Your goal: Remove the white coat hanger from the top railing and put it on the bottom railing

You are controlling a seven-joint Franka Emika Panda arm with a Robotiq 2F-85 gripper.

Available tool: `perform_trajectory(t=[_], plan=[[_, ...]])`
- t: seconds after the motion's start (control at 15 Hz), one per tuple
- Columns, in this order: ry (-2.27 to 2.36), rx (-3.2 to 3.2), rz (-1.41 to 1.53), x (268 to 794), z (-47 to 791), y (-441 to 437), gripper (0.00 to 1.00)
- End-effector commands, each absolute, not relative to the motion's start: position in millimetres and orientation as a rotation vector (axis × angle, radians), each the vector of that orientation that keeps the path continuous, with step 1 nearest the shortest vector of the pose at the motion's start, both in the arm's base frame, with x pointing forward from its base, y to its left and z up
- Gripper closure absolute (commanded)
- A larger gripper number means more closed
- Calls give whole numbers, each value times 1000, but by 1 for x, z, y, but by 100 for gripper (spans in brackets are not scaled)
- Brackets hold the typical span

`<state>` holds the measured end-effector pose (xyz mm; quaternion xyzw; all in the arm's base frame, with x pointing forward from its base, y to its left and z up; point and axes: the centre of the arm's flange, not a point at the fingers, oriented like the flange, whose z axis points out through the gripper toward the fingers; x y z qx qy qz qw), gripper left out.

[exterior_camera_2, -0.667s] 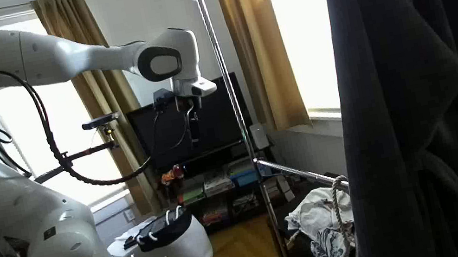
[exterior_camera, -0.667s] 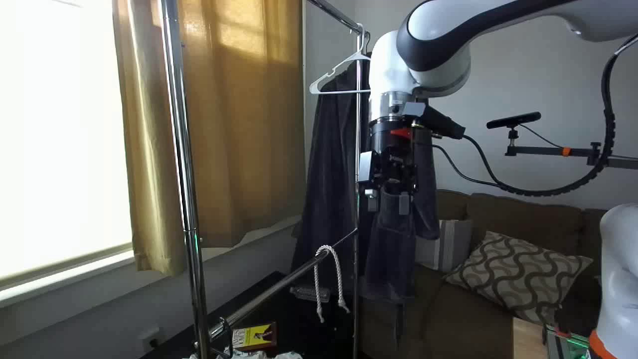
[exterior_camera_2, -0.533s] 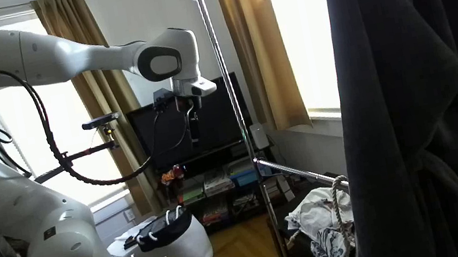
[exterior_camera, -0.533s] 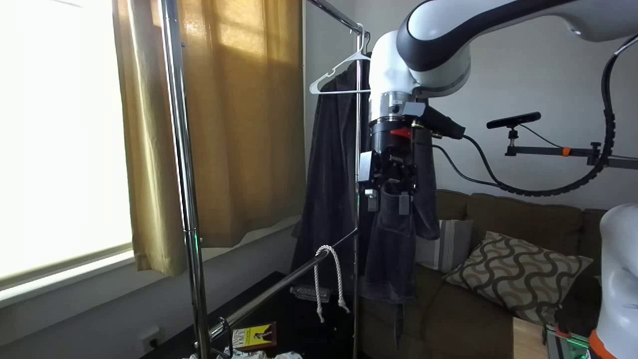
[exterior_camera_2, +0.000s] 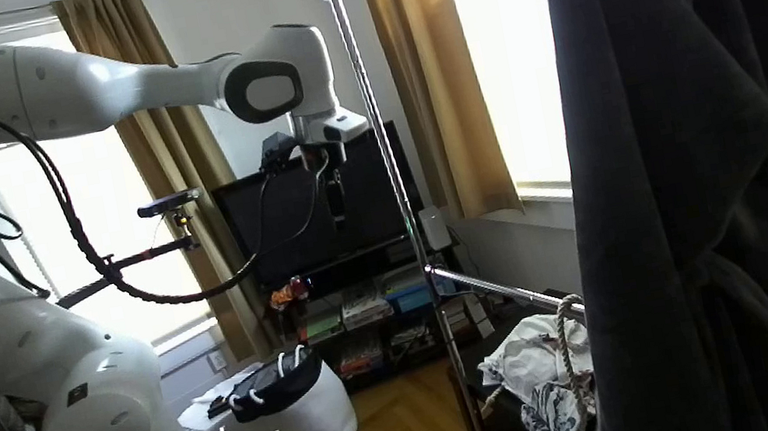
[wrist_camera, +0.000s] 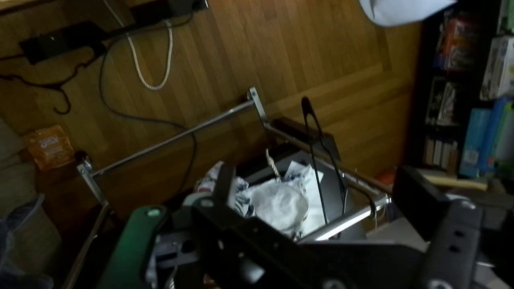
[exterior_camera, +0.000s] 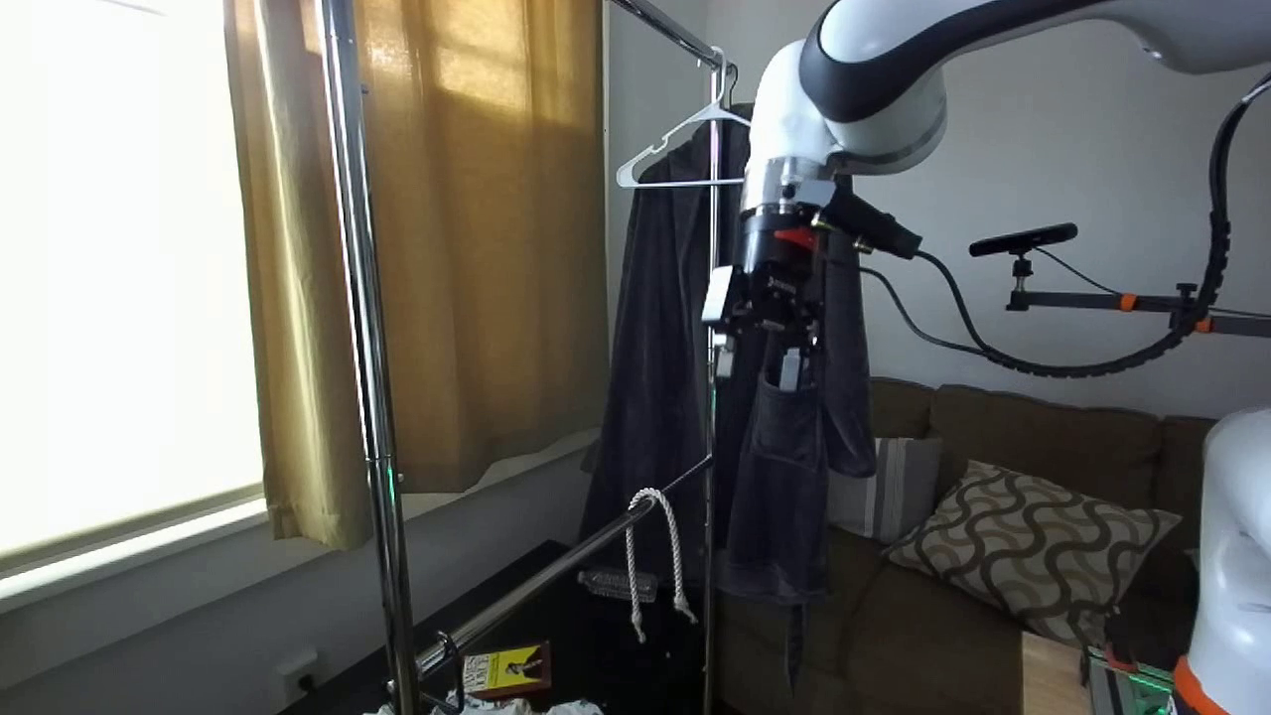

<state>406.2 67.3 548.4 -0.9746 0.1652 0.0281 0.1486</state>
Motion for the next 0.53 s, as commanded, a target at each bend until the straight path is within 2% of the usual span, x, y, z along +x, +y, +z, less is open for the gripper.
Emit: perform_trajectory(t=[0.0, 0.33, 0.4, 0.47], plan=[[646, -2743, -152, 398, 631, 10, 0], [867, -2507, -470, 372, 768, -50, 0], [793, -2578, -438, 378, 725, -42, 0], [821, -2545, -481, 371, 747, -49, 0]])
